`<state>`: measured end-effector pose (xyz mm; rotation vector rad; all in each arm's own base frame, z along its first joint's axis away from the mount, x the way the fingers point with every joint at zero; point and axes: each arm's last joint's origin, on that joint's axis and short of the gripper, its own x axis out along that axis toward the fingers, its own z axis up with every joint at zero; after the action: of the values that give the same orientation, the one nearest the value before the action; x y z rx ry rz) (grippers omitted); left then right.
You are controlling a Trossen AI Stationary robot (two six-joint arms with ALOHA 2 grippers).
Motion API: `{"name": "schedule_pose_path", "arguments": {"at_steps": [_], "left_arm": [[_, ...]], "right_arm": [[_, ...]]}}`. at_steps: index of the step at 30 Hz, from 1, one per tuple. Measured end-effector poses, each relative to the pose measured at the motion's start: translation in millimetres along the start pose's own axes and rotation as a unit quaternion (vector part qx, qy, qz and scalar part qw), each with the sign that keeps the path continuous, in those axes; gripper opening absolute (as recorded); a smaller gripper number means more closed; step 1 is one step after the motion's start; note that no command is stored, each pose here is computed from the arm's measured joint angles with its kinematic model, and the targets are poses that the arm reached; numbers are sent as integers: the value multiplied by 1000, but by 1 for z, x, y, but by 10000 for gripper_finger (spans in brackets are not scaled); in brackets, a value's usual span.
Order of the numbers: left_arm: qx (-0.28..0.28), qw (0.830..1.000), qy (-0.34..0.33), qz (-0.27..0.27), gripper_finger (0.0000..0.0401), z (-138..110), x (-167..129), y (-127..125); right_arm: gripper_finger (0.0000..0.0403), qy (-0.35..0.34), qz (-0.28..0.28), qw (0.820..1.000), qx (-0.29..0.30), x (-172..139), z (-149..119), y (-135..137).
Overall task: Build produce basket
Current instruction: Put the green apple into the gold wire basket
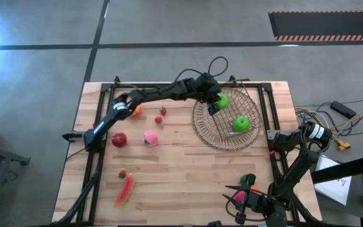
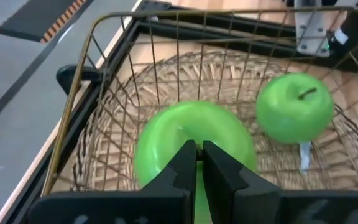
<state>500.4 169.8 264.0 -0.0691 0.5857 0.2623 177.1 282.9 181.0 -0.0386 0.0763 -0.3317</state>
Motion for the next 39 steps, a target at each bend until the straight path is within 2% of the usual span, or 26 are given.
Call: {"name": "schedule_pose_path", "arguments": {"at_steps": [9, 19, 34, 39], "left_arm": [[1, 1000, -22, 2, 0, -4, 7, 0], [-5, 997, -79, 4, 0, -12, 18, 0], [-21, 999, -40, 16, 0, -43, 30, 3], [-20, 999, -38, 25, 0, -44, 31, 5]], "right_arm": [[148, 0, 0, 1000, 0, 0, 0, 0], [148, 0, -1, 1000, 1, 0, 0, 0], [148, 0, -1, 1000, 5, 0, 0, 0], [148, 0, -1, 1000, 6, 0, 0, 0]]}}
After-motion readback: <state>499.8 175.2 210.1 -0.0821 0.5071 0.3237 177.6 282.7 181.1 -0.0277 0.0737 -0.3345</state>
